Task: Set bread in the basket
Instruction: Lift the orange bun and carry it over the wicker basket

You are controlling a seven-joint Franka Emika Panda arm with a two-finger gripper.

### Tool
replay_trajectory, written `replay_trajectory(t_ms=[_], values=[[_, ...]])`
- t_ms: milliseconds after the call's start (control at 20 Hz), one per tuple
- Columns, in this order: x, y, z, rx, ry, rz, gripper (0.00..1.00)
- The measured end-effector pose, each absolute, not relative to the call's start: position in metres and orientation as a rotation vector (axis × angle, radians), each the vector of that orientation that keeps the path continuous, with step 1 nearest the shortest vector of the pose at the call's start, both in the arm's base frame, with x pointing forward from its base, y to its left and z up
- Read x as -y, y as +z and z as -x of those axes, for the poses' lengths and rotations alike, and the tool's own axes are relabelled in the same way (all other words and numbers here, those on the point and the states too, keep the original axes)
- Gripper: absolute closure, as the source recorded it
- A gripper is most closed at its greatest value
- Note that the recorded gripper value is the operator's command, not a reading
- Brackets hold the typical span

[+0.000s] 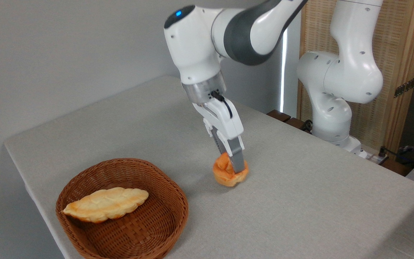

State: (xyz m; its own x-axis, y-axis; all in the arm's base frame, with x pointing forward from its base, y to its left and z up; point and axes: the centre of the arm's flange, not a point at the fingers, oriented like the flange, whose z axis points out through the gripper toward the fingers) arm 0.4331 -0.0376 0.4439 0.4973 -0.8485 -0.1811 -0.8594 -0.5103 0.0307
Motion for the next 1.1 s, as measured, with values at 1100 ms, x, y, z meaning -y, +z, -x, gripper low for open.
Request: replay_trajectory(t_ms=[1100], values=[[0.052,0.548,-0.585,-1.214,-0.101,2.854,0.57]])
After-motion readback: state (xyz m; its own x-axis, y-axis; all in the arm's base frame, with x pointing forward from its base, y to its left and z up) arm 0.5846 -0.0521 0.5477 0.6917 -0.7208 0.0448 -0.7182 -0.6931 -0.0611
